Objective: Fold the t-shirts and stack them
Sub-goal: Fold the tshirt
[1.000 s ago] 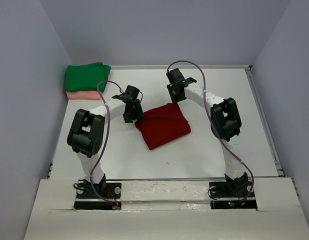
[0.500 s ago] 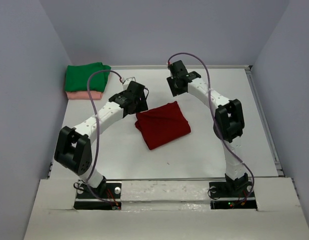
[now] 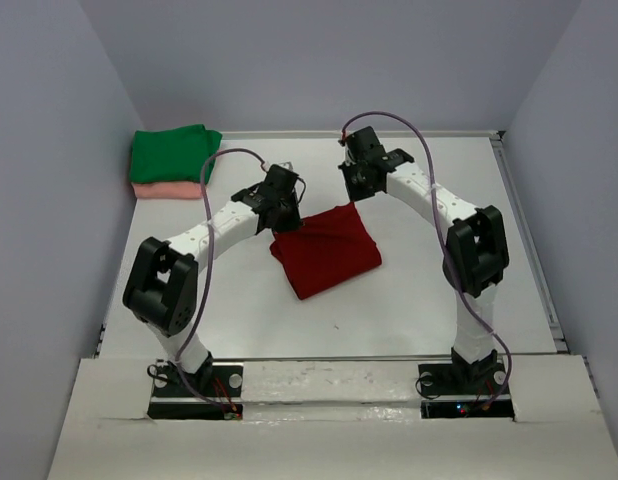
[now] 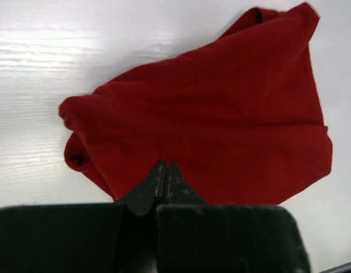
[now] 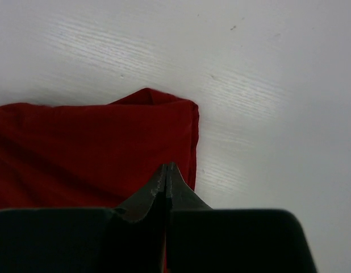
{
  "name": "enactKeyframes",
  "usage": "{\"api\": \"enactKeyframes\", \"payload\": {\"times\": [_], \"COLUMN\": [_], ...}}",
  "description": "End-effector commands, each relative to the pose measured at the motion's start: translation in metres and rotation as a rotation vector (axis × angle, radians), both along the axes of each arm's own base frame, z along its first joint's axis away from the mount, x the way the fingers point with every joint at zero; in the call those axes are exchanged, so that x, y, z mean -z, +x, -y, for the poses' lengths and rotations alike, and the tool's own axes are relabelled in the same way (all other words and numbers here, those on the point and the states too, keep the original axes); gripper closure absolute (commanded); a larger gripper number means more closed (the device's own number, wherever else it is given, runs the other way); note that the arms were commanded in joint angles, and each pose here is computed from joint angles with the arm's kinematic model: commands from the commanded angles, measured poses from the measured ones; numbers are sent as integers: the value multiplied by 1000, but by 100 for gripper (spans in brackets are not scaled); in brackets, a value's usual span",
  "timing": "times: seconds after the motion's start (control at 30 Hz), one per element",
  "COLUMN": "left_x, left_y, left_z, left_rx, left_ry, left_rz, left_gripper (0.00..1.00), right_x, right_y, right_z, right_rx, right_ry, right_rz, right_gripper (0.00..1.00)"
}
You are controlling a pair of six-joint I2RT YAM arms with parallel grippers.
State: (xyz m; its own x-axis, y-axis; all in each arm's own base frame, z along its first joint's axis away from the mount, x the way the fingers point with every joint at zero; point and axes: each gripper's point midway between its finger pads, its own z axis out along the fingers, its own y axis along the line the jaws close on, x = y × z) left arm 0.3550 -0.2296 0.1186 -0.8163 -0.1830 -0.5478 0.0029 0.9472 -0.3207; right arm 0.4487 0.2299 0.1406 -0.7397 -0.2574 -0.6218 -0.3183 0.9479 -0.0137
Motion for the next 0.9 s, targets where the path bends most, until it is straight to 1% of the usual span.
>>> {"api": "enactKeyframes", "payload": {"times": [0.0,0.13,0.23,0.47,0.5,0.53,0.6,0.73,0.87], "left_x": [-7,-3,-3,8,9,12,14,13,7], "left_y": [13,26,37,55,57,58,57,53,50], "left_z": [25,26,27,12,9,6,5,8,8], "left_rx": [66,60,55,18,9,2,3,14,19], "left_ry": [-78,-64,-78,-70,-68,-66,-67,-90,-99], "left_rz": [6,1,-1,-24,-28,-34,-39,-53,-49], "left_gripper": [100,100,100,100,100,100,100,100,100], "right_x": [14,26,32,51,60,69,74,107,124], "right_y": [-4,-4,-3,-6,-7,-6,-6,-3,5], "right_z": [-19,-22,-24,-32,-32,-32,-32,-35,-38], "right_rx": [-44,-48,-51,-70,-68,-63,-63,-59,-58], "right_ry": [67,65,67,92,85,75,72,53,40], "right_rz": [-47,-70,-82,-129,-144,-160,-166,-219,-231], "right_gripper": [100,100,100,100,100,100,100,100,100]}}
